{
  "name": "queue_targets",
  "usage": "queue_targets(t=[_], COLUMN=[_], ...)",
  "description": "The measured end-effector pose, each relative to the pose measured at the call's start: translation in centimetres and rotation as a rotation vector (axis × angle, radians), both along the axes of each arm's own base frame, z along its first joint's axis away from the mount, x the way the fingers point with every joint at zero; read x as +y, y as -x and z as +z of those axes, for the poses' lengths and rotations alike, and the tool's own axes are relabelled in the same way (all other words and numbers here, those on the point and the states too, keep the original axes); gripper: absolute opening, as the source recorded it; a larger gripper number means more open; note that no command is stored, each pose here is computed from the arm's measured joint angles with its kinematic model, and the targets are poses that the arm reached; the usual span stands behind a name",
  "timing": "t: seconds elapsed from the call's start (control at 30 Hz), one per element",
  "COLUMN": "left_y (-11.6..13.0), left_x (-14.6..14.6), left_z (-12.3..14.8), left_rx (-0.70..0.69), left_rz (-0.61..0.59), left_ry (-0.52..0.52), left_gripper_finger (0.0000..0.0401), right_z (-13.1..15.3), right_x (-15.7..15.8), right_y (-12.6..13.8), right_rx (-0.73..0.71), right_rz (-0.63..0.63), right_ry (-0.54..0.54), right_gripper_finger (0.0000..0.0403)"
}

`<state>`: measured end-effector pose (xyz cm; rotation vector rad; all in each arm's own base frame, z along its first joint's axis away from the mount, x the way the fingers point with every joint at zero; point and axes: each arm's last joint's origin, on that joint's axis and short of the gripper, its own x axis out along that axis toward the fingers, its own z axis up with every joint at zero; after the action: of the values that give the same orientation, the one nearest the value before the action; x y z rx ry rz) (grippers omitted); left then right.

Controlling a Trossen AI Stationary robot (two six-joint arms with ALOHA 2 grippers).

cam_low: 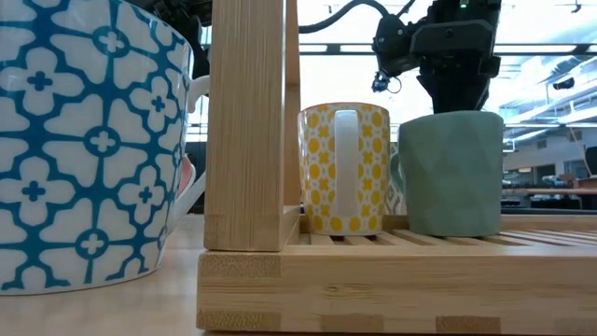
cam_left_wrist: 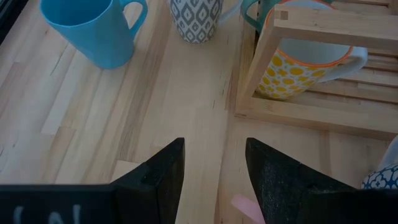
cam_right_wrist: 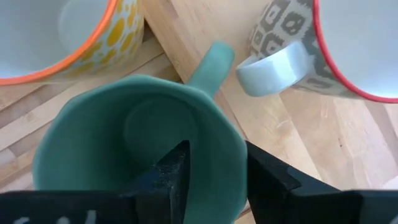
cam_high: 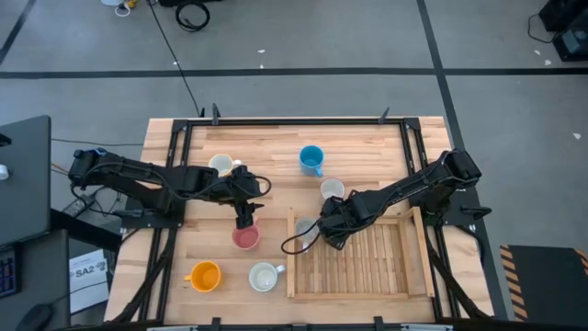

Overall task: Place coffee mugs
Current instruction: Put the green mug on the shelf, then put the red patterned mug on the shelf

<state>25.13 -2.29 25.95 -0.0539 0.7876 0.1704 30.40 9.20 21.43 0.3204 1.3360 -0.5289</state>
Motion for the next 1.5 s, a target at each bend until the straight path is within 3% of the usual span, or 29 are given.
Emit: queue_targets(t=[0.27, 0.67, 1.03, 1.3, 1.5], left_y=[0.0, 0.0, 0.0, 0.0, 0.0], left_x=[0.0, 0.0, 0.0, 0.0, 0.0], left_z=[0.0, 0.0, 0.0, 0.0, 0.0], left_rx=[0.0, 0.0, -0.001, -0.001, -0.001], left_rz=[0.0, 0.0, 0.0, 0.0, 0.001], left_ry=[0.0, 0.0, 0.0, 0.0, 0.001], left_gripper_finger=[0.0176, 0.0176, 0.0176, 0.0176, 0.0176], right_z=[1.9, 7.2, 11.9, 12.7, 11.6], right_x=[-0.2, -1.8, -6.1, -9.0, -10.7], right_y=[0.7, 3.5, 6.9, 7.5, 6.2], right_rx=[-0.06, -0.242, -0.437, -0.44, -0.38], right_rz=[0.0, -0.02, -0.12, -0.127, -0.132], right_ry=[-0.019, -0.071, 0.049, 0.111, 0.137], right_gripper_finger=[0.0142, 0.0142, 0.0142, 0.0142, 0.0142])
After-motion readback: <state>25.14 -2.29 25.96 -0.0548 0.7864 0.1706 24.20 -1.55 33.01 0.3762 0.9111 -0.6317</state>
